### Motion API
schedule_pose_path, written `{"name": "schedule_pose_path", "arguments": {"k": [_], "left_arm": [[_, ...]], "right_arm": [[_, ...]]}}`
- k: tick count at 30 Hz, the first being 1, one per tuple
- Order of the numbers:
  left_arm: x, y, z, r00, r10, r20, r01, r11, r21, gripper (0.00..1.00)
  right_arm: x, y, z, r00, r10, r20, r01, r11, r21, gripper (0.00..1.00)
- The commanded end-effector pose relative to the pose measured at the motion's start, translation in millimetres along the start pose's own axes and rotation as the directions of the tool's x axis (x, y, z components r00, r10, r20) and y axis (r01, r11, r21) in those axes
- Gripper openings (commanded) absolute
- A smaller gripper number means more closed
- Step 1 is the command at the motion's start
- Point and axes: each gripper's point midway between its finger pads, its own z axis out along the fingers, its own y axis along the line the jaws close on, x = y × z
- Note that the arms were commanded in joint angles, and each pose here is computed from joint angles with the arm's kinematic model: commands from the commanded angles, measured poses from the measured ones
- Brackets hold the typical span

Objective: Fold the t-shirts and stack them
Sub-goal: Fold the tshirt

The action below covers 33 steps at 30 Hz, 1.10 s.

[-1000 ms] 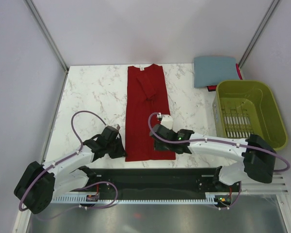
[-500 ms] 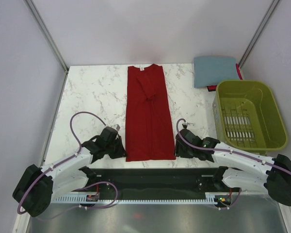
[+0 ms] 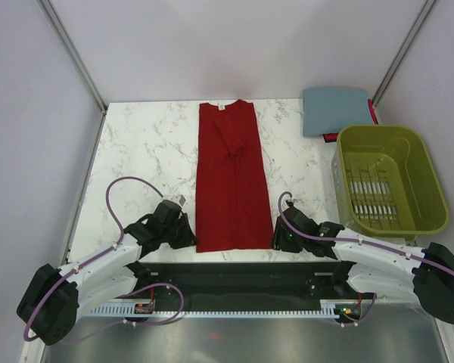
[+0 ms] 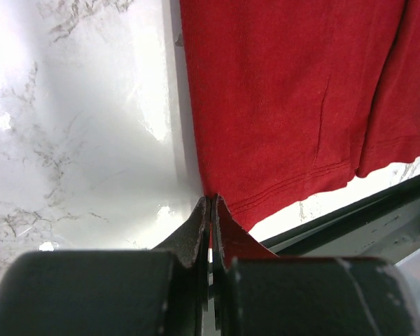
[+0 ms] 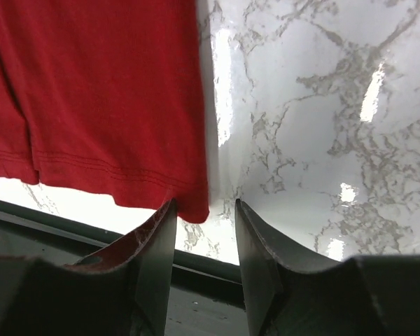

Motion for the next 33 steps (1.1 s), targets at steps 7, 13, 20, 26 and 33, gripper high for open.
{"name": "schedule_pose_path", "arguments": {"k": [7,13,20,26,33], "left_arm": [[1,-9,-2,1.0,-0.02,-0.005,0.02,0.999,0.038,0.02],[-7,-2,-5,1.0,-0.026,0.008,0.026,0.999,-0.035,0.34],[6,-3,-6,0.994,-0.061,-0.086,0.055,0.996,-0.064,0.42],[9,-2,-5,0.991,-0.093,-0.101,0.085,0.993,-0.086,0.29],[7,-19,-9,0.991,-0.071,-0.111,0.071,0.997,0.002,0.02]], "right_arm": [[5,11,6,0.999,0.044,-0.014,-0.045,0.996,-0.074,0.38],[3,12,4,0.999,0.049,0.0,-0.049,0.995,-0.088,0.0],[-3,20,-1,0.999,0.039,0.019,-0.037,0.992,-0.117,0.0],[-1,18,-4,0.999,0.035,0.019,-0.032,0.992,-0.126,0.0],[0,18,-6,1.0,0.021,0.015,-0.019,0.99,-0.136,0.0]]}}
